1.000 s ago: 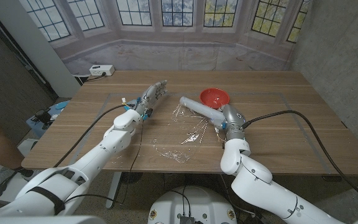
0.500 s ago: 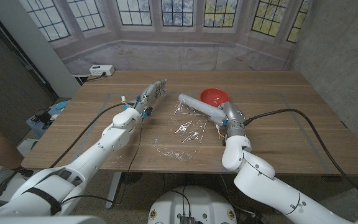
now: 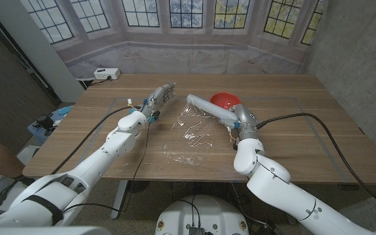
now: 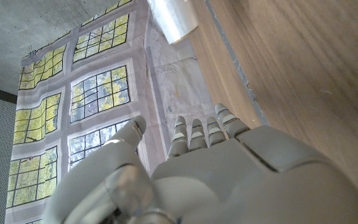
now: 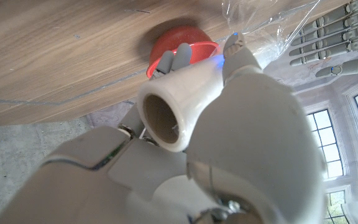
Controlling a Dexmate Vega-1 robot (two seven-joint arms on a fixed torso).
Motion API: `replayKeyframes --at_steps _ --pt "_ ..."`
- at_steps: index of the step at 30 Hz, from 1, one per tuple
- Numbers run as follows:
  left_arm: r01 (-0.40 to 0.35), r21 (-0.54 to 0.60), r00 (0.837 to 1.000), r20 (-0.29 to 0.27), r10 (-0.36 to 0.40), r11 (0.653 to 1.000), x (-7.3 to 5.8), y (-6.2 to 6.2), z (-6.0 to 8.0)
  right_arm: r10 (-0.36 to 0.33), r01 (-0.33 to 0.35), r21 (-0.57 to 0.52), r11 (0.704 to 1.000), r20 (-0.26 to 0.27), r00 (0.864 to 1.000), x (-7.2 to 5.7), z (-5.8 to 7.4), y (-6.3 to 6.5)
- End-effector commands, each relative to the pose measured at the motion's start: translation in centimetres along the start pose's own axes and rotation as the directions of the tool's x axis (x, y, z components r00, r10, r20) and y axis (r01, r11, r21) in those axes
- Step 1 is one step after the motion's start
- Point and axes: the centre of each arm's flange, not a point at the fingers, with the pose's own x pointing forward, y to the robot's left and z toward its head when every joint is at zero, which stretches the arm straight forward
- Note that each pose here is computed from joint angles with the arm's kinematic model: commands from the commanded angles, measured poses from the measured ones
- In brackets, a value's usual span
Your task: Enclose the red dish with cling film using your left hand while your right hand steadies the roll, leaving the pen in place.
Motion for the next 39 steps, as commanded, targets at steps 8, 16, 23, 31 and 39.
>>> replayKeyframes --at_steps 8,16,23,31,39 --pt "0.055 0.003 0.998 -0.040 -0.055 0.998 -0.8 -0.7 1.3 -0.044 0.042 0.061 0.997 0.029 0.999 0.2 0.5 -1.3" --pt "0.089 -0.014 0.995 -0.053 -0.089 0.996 -1.6 -1.2 1.4 -0.062 0.059 0.075 0.995 0.037 0.997 0.1 0.4 -1.8" --pt "0.109 -0.025 0.992 -0.058 -0.111 0.994 -2.4 -1.5 1.6 -0.080 0.077 0.083 0.994 0.040 0.996 -0.2 0.3 -2.3" --pt "0.122 -0.037 0.990 -0.065 -0.124 0.992 -3.0 -1.4 1.4 -0.089 0.084 0.092 0.992 0.047 0.995 -0.2 0.5 -2.6" --pt "0.127 -0.046 0.989 -0.075 -0.130 0.991 -3.4 -1.2 1.1 -0.094 0.087 0.103 0.991 0.061 0.994 0.2 0.8 -2.9"
